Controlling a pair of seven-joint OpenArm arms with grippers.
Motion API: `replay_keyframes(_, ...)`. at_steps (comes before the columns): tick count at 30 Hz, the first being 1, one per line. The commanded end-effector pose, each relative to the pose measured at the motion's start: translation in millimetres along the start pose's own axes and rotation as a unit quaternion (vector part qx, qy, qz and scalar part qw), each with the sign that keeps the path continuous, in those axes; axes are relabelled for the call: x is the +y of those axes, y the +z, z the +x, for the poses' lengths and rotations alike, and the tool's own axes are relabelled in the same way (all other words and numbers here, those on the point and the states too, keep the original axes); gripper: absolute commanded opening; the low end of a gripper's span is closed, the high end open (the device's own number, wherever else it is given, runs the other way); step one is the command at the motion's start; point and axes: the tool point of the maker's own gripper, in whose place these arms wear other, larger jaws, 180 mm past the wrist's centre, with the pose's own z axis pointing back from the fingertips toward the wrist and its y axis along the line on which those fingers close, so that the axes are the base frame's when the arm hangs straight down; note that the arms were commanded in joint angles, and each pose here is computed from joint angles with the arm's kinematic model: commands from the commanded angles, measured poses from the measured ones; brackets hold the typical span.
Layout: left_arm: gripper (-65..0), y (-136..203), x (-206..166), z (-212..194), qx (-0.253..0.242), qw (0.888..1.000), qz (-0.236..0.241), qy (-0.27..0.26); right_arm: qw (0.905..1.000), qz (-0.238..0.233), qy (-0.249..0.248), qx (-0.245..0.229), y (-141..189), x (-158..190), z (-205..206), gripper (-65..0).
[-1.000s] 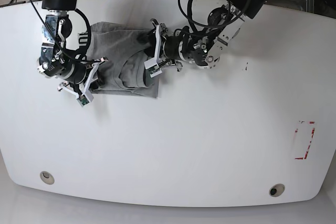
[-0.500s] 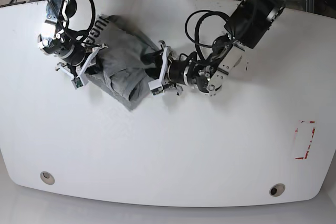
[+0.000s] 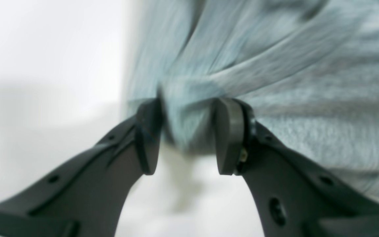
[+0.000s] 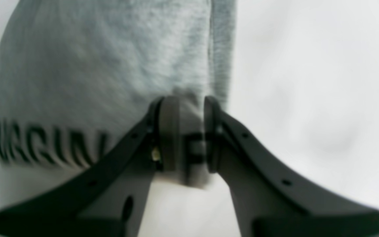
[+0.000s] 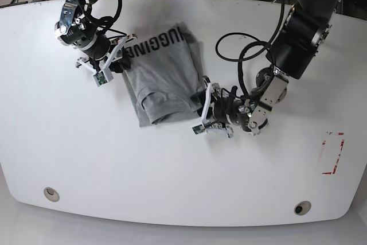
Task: Layout the t-shirt on the table in an organized manner, then fold the t-shirt properly
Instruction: 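Fold the bundle over with both grippers and press it flat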
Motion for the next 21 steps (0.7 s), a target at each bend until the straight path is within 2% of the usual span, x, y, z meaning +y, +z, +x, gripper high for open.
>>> replay_keyframes(1,-40.0,17.4,18.7,36.9,-0.038,0.999,0.019,-0.021,0.9988,-0.010,0.023,-0.043,10.3,-2.1,28.8,-52.8)
replay_keyframes(3,-40.0,24.8,22.4,50.1,-0.051,0.998,0.026,-0.031,0.9979,-0.016,0.035,-0.052,16.1,-1.4,38.2,-52.8)
replay_keyframes(8,-40.0,54.1,29.5,84.0,-0.100,0.993,0.045,-0.035,0.9969,-0.030,0.061,-0.040,28.1,-1.1,48.9,-52.8)
replay_keyframes(12,-40.0,69.2,21.4,92.7,-0.127,0.990,0.047,-0.025,0.9963,-0.038,0.070,-0.032,31.1,-3.0,53.2,-52.8)
replay_keyframes(15,-40.0,75.7,1.3,99.7,-0.158,0.987,0.039,-0.019,0.9963,-0.039,0.071,-0.029,30.7,-4.3,52.5,-52.8)
replay_keyframes(21,-40.0,68.2,-44.1,71.8,-0.179,0.983,0.016,0.020,0.9969,-0.035,0.065,-0.026,26.7,-3.7,50.6,-52.6)
